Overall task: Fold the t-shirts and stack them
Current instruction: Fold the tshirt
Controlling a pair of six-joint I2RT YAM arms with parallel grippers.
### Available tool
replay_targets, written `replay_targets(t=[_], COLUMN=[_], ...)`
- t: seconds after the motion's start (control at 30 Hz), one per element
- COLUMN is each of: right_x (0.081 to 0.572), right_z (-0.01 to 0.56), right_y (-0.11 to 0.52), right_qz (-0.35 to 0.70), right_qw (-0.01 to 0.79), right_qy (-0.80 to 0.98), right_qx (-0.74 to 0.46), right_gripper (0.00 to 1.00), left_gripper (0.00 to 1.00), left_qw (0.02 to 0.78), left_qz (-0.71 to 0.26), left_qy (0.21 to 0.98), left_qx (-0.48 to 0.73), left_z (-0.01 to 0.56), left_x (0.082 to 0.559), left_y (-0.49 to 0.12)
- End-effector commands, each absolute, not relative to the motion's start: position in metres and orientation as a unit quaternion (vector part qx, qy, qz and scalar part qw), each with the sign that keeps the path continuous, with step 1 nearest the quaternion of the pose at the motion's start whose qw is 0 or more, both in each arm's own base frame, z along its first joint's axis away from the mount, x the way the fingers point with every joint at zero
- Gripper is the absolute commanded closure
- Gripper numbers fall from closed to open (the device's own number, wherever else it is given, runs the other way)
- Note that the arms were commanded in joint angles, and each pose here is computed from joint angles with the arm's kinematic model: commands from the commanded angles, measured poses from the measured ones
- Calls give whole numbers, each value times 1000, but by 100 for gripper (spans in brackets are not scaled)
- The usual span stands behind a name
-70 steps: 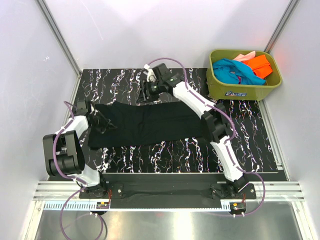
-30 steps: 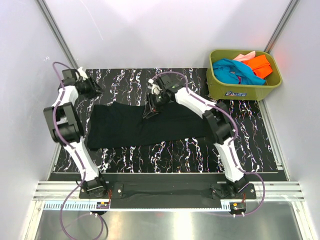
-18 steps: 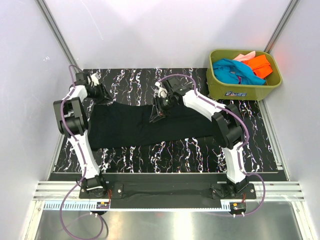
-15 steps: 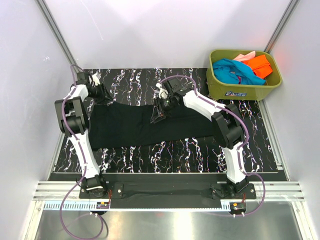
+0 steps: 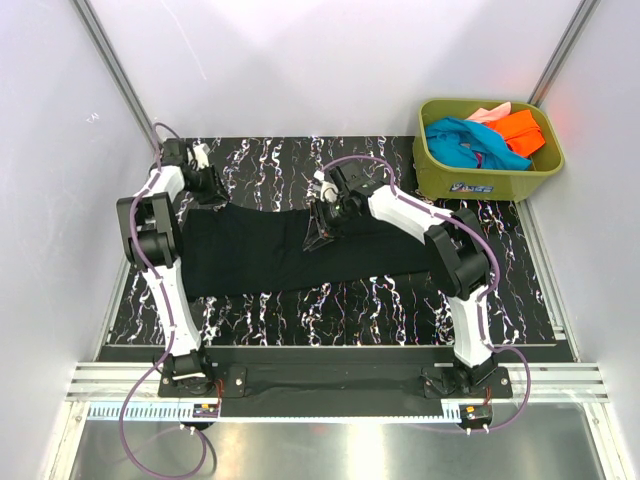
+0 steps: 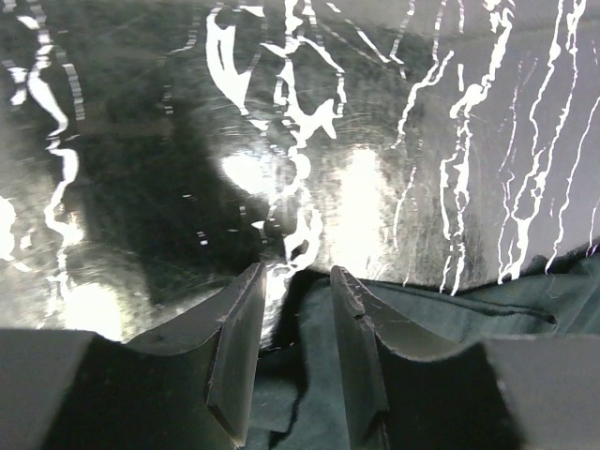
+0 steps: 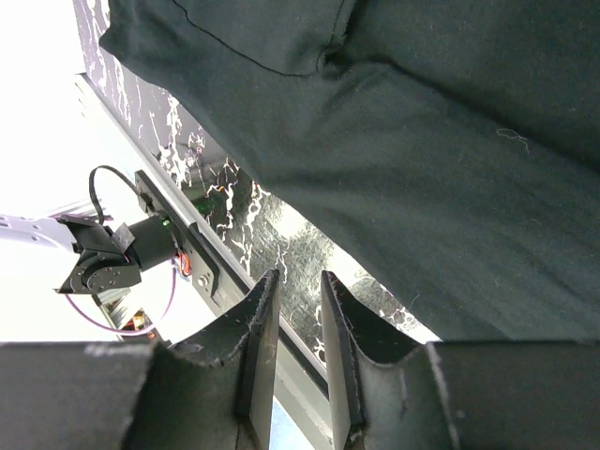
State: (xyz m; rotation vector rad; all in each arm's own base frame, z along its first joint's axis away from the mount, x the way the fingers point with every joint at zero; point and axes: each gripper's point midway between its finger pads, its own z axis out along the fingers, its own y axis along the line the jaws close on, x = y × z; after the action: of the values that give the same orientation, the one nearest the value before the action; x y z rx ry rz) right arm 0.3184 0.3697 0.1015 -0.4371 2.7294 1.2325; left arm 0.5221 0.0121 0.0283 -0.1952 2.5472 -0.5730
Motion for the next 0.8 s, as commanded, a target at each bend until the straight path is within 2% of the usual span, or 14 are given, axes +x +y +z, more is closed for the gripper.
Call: replay_targets(t=[0.0, 0.2, 0.33, 0.53, 0.63, 0.77], right_x=[321, 318, 316, 316, 316, 316], right_z=[142, 142, 143, 142, 146, 146], right_y=[374, 372, 371, 370, 370, 369], right_qz=[438, 440, 443, 445, 446, 445], right_qw=[98, 98, 98, 97, 98, 98], right_qy=[878, 877, 876, 875, 874, 875], right_qx=[-164, -167, -167, -165, -165, -166], right_gripper=[69, 69, 70, 70, 70, 70], left_gripper=[60, 64, 71, 87, 99, 100], left_qw=[248, 239, 235, 238, 248, 257], left_qz=[-192, -176, -166, -159, -167, -168], left_qy=[948, 954, 957, 957, 953, 951], left_qx=[-44, -43, -43, -41, -40, -40], left_z=[22, 19, 17, 20, 33, 54], left_x=[518, 515, 513, 509, 510, 509], left_y=[6, 7, 10, 11, 6, 0])
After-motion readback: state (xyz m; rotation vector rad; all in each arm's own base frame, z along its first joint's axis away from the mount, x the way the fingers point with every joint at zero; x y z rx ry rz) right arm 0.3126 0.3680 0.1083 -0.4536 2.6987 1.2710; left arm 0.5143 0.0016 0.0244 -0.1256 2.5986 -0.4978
